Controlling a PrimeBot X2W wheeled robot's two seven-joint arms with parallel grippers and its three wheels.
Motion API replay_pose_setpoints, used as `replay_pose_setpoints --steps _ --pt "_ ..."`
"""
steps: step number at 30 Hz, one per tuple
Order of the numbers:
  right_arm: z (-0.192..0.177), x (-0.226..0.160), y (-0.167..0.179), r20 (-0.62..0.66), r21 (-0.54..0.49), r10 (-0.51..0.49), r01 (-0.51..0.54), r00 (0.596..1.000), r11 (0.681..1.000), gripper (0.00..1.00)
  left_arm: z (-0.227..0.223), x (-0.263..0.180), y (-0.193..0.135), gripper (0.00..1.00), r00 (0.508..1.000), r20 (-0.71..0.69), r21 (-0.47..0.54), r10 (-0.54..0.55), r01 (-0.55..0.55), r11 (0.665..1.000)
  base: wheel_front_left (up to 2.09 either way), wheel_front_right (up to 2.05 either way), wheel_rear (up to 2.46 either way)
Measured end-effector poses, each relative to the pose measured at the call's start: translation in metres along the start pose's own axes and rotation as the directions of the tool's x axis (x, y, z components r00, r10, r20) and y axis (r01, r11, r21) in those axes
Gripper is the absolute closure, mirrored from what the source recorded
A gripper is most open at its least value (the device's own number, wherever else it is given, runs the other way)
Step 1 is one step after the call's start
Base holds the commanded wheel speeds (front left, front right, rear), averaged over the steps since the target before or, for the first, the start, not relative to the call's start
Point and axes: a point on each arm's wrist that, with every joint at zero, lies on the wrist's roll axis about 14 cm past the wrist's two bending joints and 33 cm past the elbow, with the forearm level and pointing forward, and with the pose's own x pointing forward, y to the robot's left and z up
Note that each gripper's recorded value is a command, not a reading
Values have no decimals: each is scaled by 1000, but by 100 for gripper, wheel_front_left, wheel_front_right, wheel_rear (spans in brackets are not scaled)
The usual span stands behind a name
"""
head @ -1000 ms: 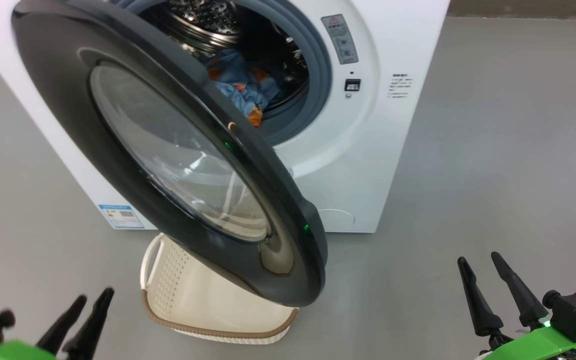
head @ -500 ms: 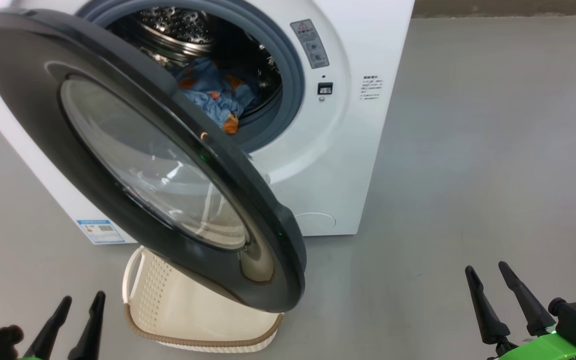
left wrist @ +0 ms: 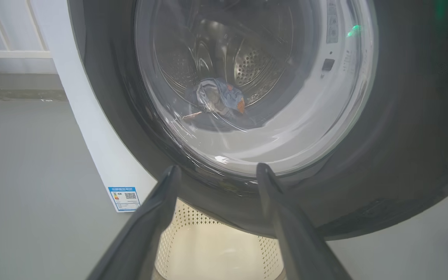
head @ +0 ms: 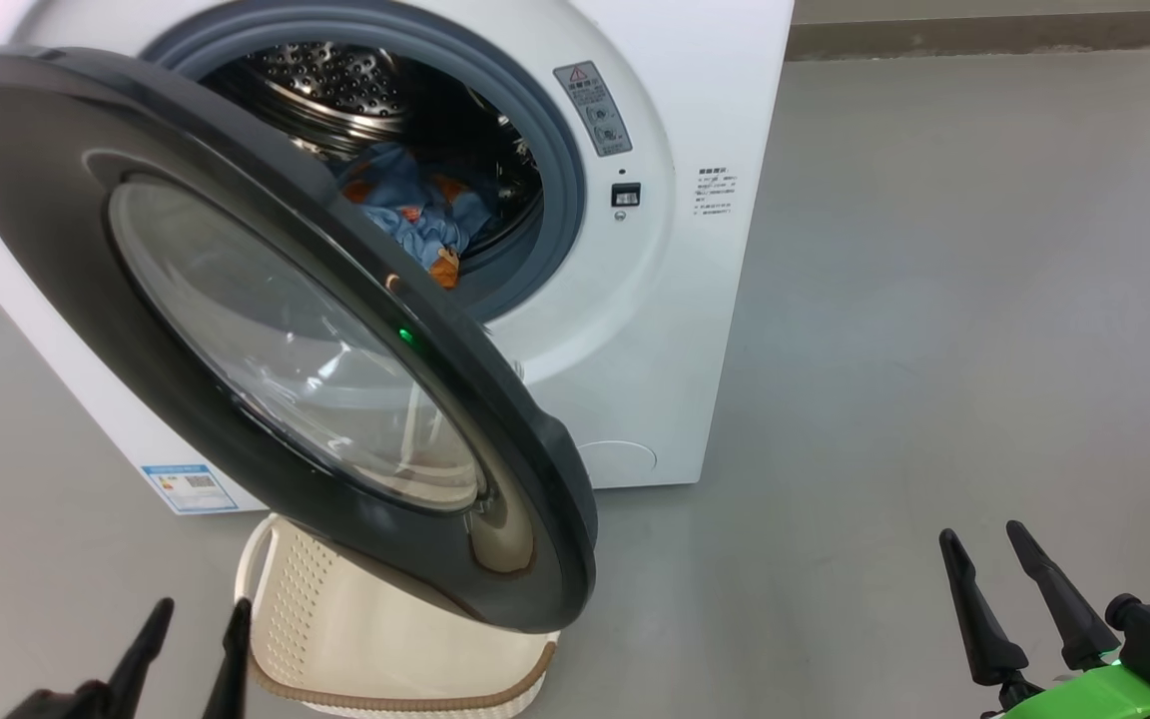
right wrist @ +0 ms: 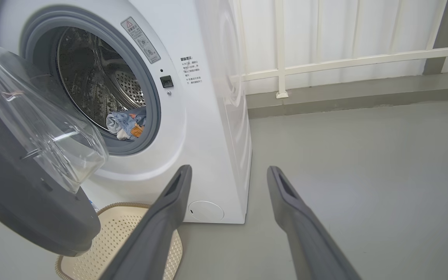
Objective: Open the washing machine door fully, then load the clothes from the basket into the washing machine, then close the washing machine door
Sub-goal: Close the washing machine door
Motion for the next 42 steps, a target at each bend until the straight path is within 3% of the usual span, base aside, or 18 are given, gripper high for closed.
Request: replay_pose_setpoints --steps 17,18,19,20,21,26,33,37,38,42 --pt "-9 -2 2 -26 11 -2 3 1000 1000 0 -7 -4 0 0 999 -5 17 34 -34 999 0 0 0" --pt "-9 -2 2 -26 13 -1 2 1000 1000 17 -8 -4 0 0 999 -6 17 35 -35 999 0 0 0" --pt "-10 -1 4 -25 15 2 -2 1000 1000 57 -8 -4 0 0 999 -6 16 36 -36 999 0 0 0" --pt "-9 -1 7 -23 18 9 -9 1000 1000 84 -8 -4 0 0 999 -7 16 36 -36 999 0 0 0" --pt "-8 1 10 -19 20 18 -17 1000 1000 100 -8 -5 0 0 999 -8 15 36 -36 999 0 0 0" --pt "2 9 32 20 32 80 -80 997 996 100 -9 -6 -1 0 999 -8 11 37 -36 999 0 0 0" --pt "50 36 83 177 51 215 -227 961 973 100 -5 -6 -1 0 999 7 7 39 -39 999 0 0 0" --pt "89 46 126 293 33 334 -359 896 933 100 1 -6 0 0 999 27 6 46 -46 999 0 0 0" --pt "107 45 150 345 20 395 -428 851 904 100 6 -6 1 0 998 44 5 50 -50 999 0 0 0" --pt "128 34 189 405 1 496 -543 768 840 100 13 -8 2 0 996 68 8 58 -59 998 0 0 0"
